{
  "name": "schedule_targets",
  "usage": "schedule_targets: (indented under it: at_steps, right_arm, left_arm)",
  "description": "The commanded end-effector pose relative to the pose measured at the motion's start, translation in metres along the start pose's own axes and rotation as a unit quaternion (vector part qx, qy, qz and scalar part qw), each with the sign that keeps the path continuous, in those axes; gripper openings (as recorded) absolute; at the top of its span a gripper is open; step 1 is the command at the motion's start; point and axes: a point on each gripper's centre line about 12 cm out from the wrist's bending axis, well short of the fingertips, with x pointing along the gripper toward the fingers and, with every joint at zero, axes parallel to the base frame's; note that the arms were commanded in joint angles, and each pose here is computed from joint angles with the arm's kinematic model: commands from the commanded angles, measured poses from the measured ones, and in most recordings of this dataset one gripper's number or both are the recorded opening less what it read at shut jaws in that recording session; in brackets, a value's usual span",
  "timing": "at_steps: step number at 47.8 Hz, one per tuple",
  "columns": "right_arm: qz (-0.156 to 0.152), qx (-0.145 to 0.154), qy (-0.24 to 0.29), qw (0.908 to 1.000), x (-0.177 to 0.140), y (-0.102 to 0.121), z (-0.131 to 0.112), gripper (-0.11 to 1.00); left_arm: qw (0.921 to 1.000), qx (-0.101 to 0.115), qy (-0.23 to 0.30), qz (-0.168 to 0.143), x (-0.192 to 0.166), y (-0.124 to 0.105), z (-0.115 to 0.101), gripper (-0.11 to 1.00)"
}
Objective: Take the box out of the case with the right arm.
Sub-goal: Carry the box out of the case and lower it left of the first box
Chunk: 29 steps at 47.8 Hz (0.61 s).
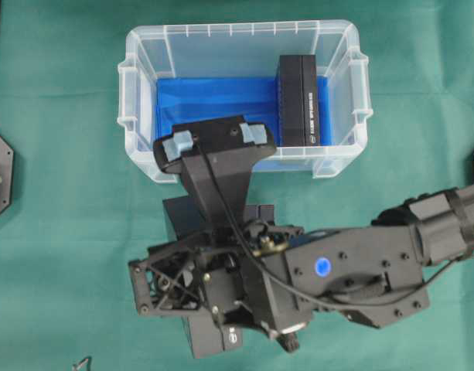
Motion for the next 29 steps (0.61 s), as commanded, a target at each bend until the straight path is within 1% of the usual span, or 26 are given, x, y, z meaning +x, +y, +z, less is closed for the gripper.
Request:
schedule_targets:
  at_steps: [1, 11, 29]
  right_arm:
    - [0.043, 0.012, 0.003, 0.9990, -0.039, 0.000, 0.012, 0.68]
    - [0.032, 0.014, 0.003, 0.9994, -0.023, 0.003, 0.010, 0.68]
    - [-0.029, 0.009, 0.016, 0.9994, 0.031, 0.004, 0.003, 0.68]
  left_arm:
    - [1.0000, -0.002, -0.008, -0.001, -0.003, 0.000, 0.003, 0.03]
    - [1.0000, -0.002, -0.008, -0.001, -0.003, 0.000, 0.003, 0.03]
    - [1.0000, -0.001, -0.008, -0.001, -0.003, 0.000, 0.003, 0.03]
